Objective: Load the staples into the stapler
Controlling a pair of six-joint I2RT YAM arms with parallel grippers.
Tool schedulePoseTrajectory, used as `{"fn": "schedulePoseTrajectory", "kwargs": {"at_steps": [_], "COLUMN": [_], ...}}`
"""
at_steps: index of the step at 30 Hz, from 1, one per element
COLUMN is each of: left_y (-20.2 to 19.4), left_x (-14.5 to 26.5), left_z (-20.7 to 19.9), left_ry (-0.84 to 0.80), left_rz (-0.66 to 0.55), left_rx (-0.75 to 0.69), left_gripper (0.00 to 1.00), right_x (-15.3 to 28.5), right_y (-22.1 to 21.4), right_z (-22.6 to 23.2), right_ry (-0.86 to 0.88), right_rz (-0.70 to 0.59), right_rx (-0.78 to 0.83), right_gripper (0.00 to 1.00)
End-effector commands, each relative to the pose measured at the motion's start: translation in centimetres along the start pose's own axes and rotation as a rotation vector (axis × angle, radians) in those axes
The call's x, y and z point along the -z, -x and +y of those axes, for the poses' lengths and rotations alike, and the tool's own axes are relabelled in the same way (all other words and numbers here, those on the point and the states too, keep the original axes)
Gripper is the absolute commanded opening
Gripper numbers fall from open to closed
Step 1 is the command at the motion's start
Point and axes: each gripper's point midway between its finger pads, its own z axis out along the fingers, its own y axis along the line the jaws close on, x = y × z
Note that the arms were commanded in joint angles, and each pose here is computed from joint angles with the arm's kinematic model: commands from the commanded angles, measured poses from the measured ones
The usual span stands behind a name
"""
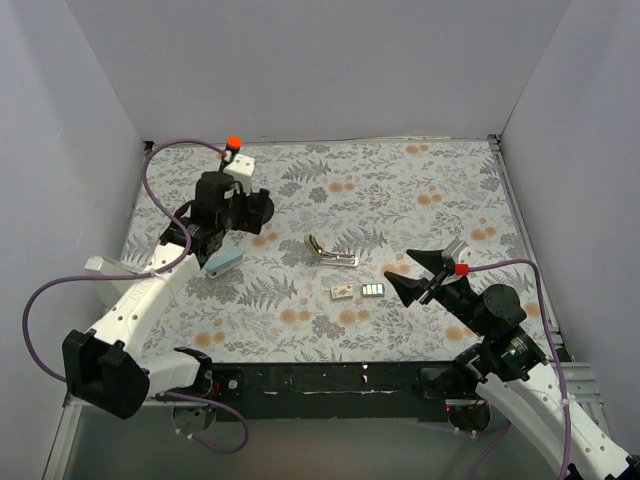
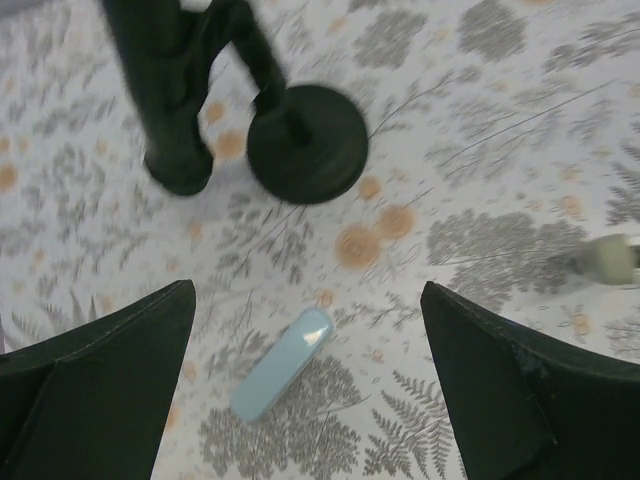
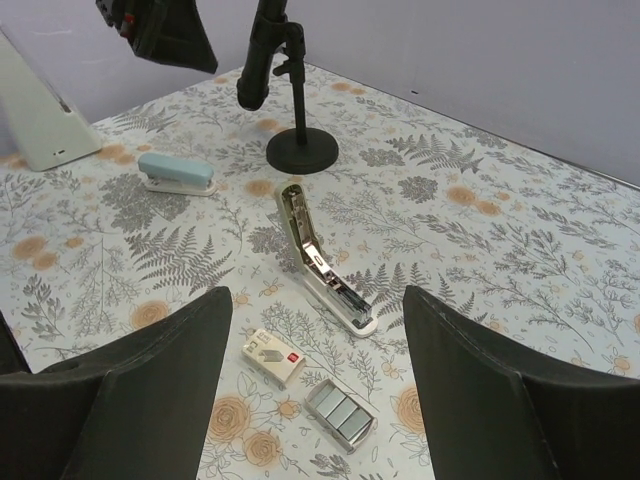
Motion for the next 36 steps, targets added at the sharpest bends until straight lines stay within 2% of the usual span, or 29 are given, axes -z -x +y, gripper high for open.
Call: {"fn": "schedulePoseTrajectory", "kwargs": {"at_steps": [1, 2, 5, 9, 12, 20, 26, 36], "left_y": [-6.0, -7.0, -9.4, -11.9, -13.1, -15.8, -18.0, -20.7], "left_x": [0.5, 0.5, 0.0, -1.1, -1.9, -3.4, -4.5, -5.2], "left_z": [5.1, 6.5, 7.3, 7.6, 6.8, 6.5, 5.6, 3.3], "left_ry": [0.210, 0.251, 0.259, 0.251, 0.188, 0.159, 0.120, 0.040], "left_rz": [0.113, 0.123, 0.122, 0.127, 0.129, 0.162, 0.249, 0.384], "left_rx": [0.302, 0.356, 0.493, 0.618, 0.698, 0.751, 0.740, 0.824], "left_gripper": [0.98, 0.98, 0.98, 0.98, 0.98, 0.98, 0.98, 0.98], "right_x": [-0.1, -0.1, -0.1, 0.0, 0.1, 0.0, 0.1, 0.2], "right_y": [1.1, 1.1, 1.1, 1.0, 1.1, 0.7, 0.9, 1.2], "right_z": [0.3, 0.4, 0.5, 0.7, 0.9, 1.1, 1.1, 1.1], "right_ry": [0.020, 0.025, 0.031, 0.040, 0.047, 0.062, 0.061, 0.060], "right_rz": [-0.042, -0.045, -0.043, -0.041, -0.044, -0.037, -0.049, -0.065], "right_rx": [0.006, 0.007, 0.007, 0.005, 0.006, 0.001, 0.004, 0.008], "right_gripper": [0.77, 0.78, 0.78, 0.78, 0.77, 0.77, 0.77, 0.77]}}
